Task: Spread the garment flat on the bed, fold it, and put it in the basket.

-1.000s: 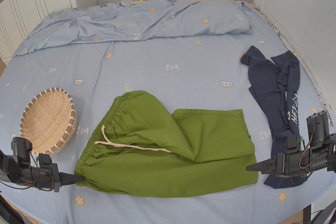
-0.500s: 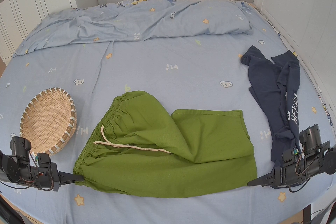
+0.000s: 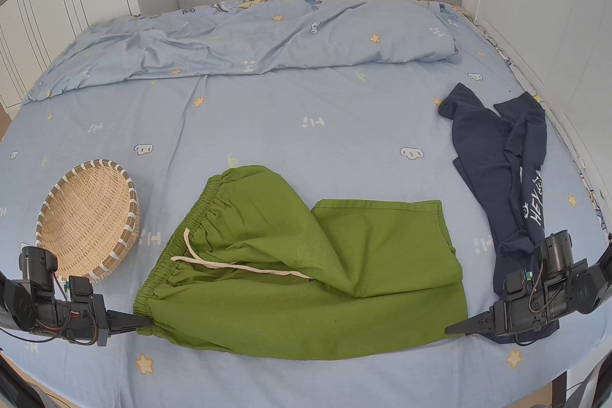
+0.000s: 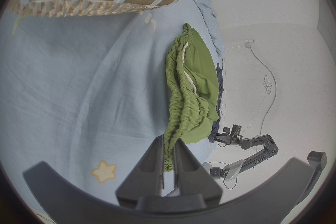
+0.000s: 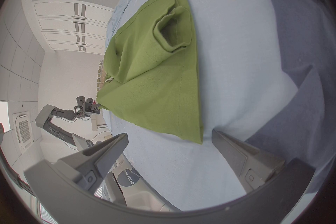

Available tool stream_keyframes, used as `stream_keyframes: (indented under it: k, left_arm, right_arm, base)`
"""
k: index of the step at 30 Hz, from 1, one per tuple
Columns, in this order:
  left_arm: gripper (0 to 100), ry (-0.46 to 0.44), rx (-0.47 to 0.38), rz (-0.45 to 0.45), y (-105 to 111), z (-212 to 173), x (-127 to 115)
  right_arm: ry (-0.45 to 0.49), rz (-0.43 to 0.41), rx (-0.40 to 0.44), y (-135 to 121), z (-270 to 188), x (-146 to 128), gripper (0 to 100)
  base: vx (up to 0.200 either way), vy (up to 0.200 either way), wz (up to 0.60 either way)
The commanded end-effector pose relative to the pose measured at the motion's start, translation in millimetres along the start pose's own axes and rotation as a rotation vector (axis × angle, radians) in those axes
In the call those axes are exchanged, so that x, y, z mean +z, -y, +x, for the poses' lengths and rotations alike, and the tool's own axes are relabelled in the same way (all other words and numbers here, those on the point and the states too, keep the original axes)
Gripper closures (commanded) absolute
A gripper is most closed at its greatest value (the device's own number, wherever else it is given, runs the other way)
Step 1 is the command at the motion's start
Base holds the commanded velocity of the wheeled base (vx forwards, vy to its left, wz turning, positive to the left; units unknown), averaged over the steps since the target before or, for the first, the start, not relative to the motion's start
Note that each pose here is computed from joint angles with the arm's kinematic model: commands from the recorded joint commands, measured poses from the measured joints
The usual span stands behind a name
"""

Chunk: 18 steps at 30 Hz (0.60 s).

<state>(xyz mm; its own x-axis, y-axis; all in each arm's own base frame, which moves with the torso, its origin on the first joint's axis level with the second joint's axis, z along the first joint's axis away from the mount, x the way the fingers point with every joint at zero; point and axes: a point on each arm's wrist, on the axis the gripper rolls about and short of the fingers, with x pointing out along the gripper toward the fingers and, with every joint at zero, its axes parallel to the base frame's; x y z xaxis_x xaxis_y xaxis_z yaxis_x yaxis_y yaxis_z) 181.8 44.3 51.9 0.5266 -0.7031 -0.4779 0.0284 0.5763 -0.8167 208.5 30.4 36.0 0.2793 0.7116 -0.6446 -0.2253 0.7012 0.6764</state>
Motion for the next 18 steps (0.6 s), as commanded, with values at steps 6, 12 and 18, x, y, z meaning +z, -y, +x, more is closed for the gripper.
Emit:
stream_keyframes:
  k: [6,12,18]
  left_arm:
    - [100,0.0,-0.002,0.001,0.0,0.3,0.7]
    - [100,0.0,-0.002,0.001,0.0,0.3,0.7]
    - [100,0.0,-0.002,0.001,-0.1,0.5,1.1]
  right_arm:
    - [-0.033,0.02,0.01,10.7,14.2,3.2,0]
    - [-0.048,0.031,0.058,13.0,18.4,4.9,0]
    - [-0.048,0.029,0.073,12.7,18.7,6.0,0]
  base:
    - [0.0,0.0,0.0]
    - [0.0,0.0,0.0]
    - [0.0,0.0,0.0]
